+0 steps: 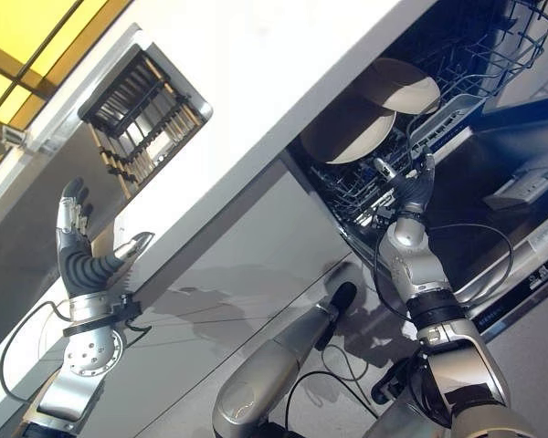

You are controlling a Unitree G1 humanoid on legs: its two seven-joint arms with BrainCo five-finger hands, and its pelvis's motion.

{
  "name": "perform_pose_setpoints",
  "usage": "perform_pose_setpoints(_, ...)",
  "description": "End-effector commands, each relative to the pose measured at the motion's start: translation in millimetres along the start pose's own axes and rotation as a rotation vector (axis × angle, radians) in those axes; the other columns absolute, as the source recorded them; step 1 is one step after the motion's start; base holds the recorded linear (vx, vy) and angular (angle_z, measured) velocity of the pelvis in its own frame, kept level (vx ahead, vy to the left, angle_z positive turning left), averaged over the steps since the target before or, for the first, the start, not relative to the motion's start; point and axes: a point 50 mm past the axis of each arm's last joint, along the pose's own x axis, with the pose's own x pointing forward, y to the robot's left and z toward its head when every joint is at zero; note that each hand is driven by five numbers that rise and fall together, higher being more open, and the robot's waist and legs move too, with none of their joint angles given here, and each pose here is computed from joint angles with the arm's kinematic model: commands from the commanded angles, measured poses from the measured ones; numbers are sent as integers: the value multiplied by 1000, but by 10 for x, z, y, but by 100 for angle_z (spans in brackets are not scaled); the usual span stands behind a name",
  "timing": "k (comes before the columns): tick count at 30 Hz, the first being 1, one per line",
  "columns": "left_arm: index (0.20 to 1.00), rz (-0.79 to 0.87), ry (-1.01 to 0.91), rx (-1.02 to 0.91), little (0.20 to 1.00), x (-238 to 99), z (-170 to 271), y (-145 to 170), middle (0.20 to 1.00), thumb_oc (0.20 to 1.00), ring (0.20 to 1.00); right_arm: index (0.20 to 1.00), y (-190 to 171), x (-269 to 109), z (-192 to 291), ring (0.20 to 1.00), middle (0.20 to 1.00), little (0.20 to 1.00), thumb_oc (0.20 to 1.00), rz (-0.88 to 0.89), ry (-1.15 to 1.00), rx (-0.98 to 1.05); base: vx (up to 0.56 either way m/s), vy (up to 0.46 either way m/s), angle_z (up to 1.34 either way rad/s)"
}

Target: Pick up plates and place into dishwasher.

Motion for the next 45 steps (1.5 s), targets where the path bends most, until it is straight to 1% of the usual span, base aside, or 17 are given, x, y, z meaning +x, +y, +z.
perform_pose_setpoints(1,1000,-30,198,98,1000,-280,-328,190,1000,1000,1000,1000,698,-20,715,1000,1000,1000,1000,319,-241,82,62,45,24)
perform_pose_setpoints(11,1000,-51,253,110,1000,-397,-382,322,1000,1000,1000,1000,690,105,855,1000,1000,1000,1000,346,-228,56,59,64,13)
perform_pose_setpoints(17,1000,-61,259,115,1000,-430,-384,367,1000,1000,1000,1000,625,150,879,1000,1000,1000,1000,304,-238,58,16,14,5)
perform_pose_setpoints(22,1000,-66,239,83,1000,-453,-347,322,1000,1000,1000,1000,523,179,850,1000,1000,1000,1000,182,-255,-36,-45,-35,0)
perform_pose_setpoints(26,1000,-62,218,55,1000,-443,-311,251,1000,1000,1000,1000,397,196,822,1000,1000,1000,1000,13,-260,-174,-86,-86,-3)
perform_pose_setpoints(30,1000,-47,189,38,1000,-393,-260,196,1000,1000,1000,1000,290,173,780,1000,1000,1000,1000,-103,-251,-278,-98,-126,-17)
perform_pose_setpoints(37,1000,-36,150,27,1000,-293,-190,87,1000,1000,1000,1000,126,112,704,1000,1000,1000,1000,-230,-231,-376,-86,-132,-21)
perform_pose_setpoints(45,1000,-30,144,52,1000,-242,-180,47,1000,1000,1000,1000,-67,1,687,1000,1000,1000,1000,-296,-267,-442,-49,-118,-19)
